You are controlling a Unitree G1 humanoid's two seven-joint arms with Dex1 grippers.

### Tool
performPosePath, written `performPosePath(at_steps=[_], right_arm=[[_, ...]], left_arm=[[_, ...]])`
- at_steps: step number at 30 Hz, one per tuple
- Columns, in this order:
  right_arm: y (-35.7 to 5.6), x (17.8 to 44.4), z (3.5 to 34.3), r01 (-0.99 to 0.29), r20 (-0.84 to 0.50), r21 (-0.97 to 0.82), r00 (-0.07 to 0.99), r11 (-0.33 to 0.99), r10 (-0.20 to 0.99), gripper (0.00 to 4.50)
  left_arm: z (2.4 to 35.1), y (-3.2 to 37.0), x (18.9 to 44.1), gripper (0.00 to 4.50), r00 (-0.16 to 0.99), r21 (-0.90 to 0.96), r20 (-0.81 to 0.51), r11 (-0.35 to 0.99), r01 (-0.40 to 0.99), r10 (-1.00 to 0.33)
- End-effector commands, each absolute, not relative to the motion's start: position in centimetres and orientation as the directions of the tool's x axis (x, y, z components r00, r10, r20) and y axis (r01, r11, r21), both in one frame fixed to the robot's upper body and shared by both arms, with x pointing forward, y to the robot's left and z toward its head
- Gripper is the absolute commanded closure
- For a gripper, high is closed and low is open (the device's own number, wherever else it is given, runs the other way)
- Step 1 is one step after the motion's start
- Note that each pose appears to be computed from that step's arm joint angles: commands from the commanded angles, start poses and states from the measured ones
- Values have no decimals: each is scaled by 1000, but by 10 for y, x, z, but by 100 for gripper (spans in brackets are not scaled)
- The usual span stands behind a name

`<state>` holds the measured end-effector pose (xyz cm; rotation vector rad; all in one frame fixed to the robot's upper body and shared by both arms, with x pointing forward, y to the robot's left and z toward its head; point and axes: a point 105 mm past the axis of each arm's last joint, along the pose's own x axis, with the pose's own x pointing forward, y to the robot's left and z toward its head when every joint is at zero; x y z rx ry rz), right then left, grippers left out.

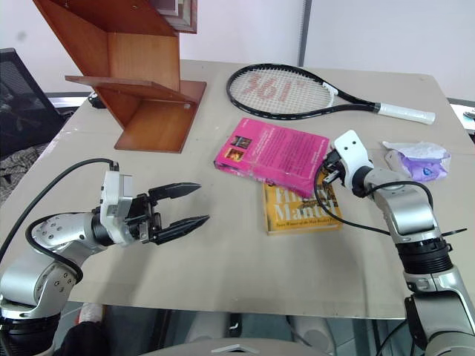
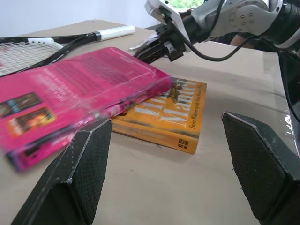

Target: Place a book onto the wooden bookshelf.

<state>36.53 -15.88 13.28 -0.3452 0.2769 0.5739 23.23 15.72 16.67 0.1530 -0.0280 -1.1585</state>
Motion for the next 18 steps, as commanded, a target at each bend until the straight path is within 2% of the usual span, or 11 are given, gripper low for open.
performPosePath(at_steps=[1, 5, 6, 8, 10, 13, 14, 18], right_arm=[[-150, 367, 150, -582, -297, -272, 808, 766, 508, 447], [-157, 366, 151, -560, -282, -291, 825, 776, 489, 447], [-161, 364, 154, -553, -236, -294, 832, 779, 501, 447], [-176, 356, 155, -533, -211, -368, 846, 762, 490, 447], [-191, 338, 152, -578, -220, -380, 815, 723, 536, 447], [-211, 305, 159, -620, -192, -325, 783, 714, 592, 370], [-215, 292, 166, -633, -167, -319, 771, 706, 615, 332], [-222, 240, 190, -689, -102, -290, 712, 664, 695, 125]], left_arm=[[178, 157, 227, 64, 390, 190, -34, 377, 906, -920], [172, 158, 228, 64, 417, 171, -37, 405, 898, -908], [170, 159, 229, 64, 430, 158, -38, 419, 894, -902], [165, 159, 233, 64, 456, 137, -34, 448, 884, -889], [160, 159, 235, 64, 474, 109, -27, 469, 877, -880], [152, 155, 237, 64, 474, 83, -24, 471, 878, -880], [150, 154, 237, 64, 472, 74, -24, 469, 880, -881], [139, 155, 242, 64, 471, 30, -37, 470, 882, -881]])
